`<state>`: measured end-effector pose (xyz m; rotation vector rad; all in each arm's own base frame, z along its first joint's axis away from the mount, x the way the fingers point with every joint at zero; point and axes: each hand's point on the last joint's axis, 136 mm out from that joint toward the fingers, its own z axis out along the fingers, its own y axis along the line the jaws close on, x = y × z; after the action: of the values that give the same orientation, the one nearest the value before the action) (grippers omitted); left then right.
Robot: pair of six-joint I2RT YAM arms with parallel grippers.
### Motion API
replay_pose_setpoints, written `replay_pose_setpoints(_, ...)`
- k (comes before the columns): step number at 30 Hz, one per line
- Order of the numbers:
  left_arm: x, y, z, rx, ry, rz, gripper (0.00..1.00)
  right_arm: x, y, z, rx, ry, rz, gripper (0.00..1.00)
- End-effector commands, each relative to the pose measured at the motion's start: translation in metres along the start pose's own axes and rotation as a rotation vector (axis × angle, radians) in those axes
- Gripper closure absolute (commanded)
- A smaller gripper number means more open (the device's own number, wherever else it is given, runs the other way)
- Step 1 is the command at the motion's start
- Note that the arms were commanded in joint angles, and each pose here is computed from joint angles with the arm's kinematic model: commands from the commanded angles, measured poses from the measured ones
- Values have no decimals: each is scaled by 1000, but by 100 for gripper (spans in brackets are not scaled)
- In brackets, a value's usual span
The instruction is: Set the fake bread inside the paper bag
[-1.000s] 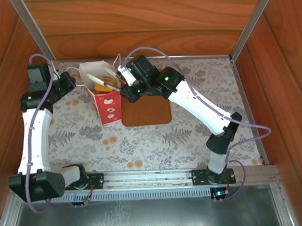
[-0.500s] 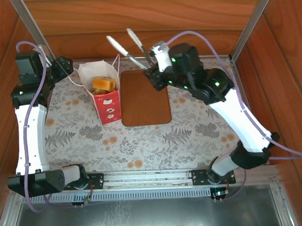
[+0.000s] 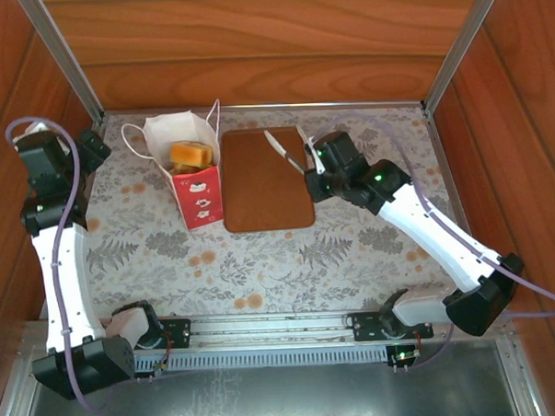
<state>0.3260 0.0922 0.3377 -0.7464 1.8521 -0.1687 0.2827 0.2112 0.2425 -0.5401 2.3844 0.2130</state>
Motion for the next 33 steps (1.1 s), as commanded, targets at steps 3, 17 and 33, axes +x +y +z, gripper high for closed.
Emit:
replay_pose_setpoints(3,8,34,4,-64,-68,-56,7,2,12,43,-60,-61,-2,57)
replay_pose_setpoints(17,85,94,53,-171,-15,-140,4,65,9,134,13,175,-44,56)
replay_pose_setpoints(33,109,101,79,-191,85,-158,4,139,17,152,-18,454,61,42)
